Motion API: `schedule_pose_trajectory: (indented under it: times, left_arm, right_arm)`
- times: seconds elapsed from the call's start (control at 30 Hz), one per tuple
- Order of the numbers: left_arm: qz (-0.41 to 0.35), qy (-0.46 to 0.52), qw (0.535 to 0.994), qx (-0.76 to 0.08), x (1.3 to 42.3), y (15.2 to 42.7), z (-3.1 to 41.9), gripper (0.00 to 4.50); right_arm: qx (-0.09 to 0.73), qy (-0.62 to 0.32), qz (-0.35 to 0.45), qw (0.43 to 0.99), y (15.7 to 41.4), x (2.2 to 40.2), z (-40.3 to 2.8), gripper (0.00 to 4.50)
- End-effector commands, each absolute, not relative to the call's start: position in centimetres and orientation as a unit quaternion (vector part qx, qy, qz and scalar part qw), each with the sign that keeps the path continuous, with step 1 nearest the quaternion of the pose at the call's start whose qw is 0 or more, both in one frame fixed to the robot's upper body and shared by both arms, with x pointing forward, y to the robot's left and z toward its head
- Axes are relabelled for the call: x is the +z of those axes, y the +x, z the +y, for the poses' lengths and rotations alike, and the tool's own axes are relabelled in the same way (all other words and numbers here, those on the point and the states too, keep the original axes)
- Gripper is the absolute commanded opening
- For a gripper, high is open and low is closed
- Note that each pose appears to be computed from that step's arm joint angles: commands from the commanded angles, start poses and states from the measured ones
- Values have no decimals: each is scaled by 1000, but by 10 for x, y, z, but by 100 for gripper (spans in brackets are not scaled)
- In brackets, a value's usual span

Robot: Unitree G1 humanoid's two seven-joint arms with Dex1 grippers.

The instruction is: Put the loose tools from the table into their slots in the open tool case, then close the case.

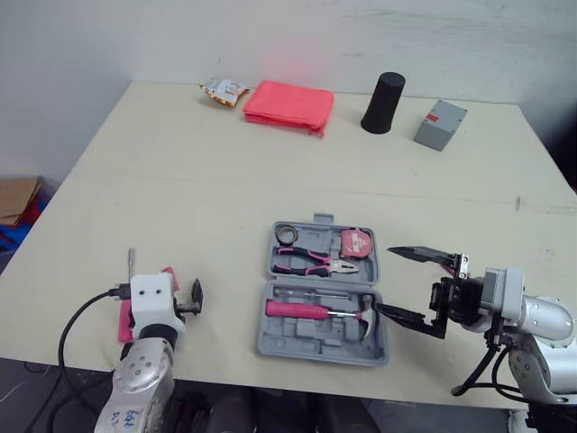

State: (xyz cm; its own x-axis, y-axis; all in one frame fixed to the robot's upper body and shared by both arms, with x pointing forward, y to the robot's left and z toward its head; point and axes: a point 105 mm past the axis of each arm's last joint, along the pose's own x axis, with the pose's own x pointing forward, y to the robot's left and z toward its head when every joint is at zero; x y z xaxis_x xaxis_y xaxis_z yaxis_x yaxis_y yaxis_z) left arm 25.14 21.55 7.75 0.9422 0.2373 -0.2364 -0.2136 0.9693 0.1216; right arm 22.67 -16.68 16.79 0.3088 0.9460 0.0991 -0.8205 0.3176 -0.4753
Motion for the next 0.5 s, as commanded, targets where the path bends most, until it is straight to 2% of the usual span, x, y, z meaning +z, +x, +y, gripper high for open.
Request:
schedule_pose_trajectory:
  times: [0.03, 0.27, 0.5]
  left_arm:
    - [150, 54, 979, 128, 61, 248, 217, 447]
    - [170, 1, 965, 198, 46, 235, 236, 447]
    - [192, -27, 965, 180, 36, 238, 231, 447]
  right_arm:
    - [545, -187, -198, 793, 223, 178, -171, 450]
    - [537, -194, -190, 798, 220, 177, -177, 450]
    - [534, -198, -187, 800, 220, 178, -178, 450]
